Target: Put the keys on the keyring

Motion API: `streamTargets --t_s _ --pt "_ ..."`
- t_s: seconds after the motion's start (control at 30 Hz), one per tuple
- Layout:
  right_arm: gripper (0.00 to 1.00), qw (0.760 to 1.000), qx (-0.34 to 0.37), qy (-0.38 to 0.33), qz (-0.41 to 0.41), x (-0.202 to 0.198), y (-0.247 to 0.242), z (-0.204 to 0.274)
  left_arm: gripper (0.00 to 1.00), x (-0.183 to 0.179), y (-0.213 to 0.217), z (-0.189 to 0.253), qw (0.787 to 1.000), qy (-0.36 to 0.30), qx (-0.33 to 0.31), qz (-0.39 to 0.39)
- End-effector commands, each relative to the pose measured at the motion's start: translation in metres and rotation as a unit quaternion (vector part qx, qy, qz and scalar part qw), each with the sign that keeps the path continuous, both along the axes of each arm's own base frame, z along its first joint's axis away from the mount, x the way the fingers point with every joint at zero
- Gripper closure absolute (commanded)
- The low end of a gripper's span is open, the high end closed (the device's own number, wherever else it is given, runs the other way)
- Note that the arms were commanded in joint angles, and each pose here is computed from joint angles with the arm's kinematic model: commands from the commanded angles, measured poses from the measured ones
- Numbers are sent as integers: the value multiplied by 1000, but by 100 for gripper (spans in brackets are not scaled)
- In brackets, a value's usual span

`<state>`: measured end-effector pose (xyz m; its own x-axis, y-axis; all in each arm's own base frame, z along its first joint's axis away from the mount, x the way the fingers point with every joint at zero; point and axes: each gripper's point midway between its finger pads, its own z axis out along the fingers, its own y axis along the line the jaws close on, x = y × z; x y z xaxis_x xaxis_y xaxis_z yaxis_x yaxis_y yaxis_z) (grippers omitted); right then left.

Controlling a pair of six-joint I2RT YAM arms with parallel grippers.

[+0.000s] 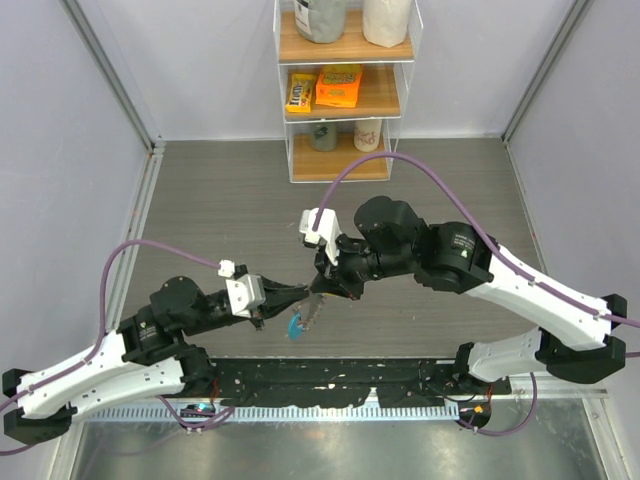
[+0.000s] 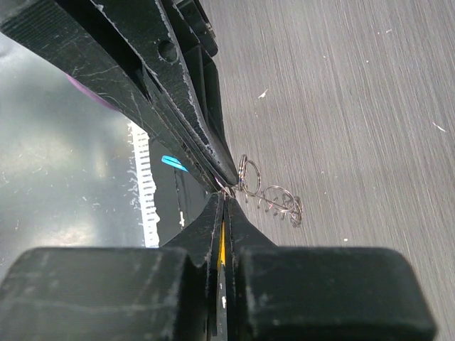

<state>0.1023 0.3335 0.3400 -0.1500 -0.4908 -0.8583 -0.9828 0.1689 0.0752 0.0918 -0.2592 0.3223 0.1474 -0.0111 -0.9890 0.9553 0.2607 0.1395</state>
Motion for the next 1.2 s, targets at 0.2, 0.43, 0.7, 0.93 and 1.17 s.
streamTargets --t_s 0.2,0.43,0.7,0.93,1.17 --pt "94 995 48 -30 -82 27 -2 14 100 -21 4 44 996 -26 -69 -48" --pt "94 984 109 16 -137 30 0 24 100 -29 6 45 994 -30 -81 -66" --pt "79 973 142 57 -173 25 -12 20 100 -38 13 61 988 -44 -124 -81" --pt "51 971 192 -6 -143 16 -39 41 100 -53 17 74 981 -30 -155 -115" --pt "49 973 221 -59 -37 -12 -41 74 100 -58 17 79 976 -9 -174 -130"
